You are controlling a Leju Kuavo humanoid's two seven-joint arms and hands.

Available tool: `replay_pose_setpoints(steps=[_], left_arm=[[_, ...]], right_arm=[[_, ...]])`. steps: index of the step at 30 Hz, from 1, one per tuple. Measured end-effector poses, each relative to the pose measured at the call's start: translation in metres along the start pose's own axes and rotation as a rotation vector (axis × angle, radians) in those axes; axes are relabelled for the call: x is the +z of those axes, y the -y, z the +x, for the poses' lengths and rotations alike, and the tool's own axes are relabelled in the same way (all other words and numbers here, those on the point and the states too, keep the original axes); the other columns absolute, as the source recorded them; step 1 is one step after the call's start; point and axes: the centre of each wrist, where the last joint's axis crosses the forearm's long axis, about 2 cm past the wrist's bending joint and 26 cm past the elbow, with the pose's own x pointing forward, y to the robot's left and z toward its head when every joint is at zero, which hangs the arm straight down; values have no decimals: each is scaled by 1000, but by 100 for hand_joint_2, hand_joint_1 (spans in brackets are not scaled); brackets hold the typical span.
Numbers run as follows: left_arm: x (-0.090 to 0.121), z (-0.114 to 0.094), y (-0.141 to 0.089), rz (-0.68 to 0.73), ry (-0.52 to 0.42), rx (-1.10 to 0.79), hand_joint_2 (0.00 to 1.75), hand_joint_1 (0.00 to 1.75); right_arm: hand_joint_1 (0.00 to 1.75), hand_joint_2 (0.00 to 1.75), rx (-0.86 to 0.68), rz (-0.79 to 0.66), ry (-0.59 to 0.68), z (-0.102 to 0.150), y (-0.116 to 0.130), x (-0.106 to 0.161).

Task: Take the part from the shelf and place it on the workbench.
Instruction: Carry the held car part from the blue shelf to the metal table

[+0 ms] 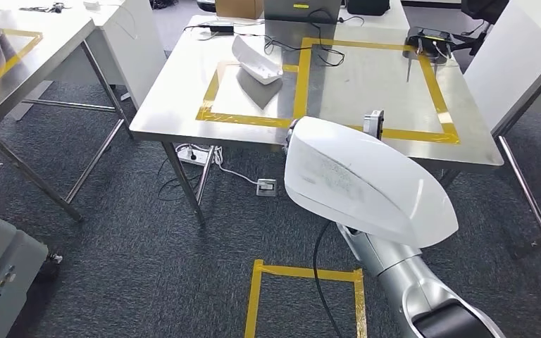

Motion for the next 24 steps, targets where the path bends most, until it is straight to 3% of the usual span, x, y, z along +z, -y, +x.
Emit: replay_pose_setpoints(steps=[15, 24], left_arm=[[4, 33, -2, 1, 80, 33, 175, 0], [5, 34, 1, 4, 75, 55, 175, 0]], right_arm=[[175, 175, 50, 17, 0, 14, -2, -14], [175, 175, 67, 26, 3, 21, -5, -20]])
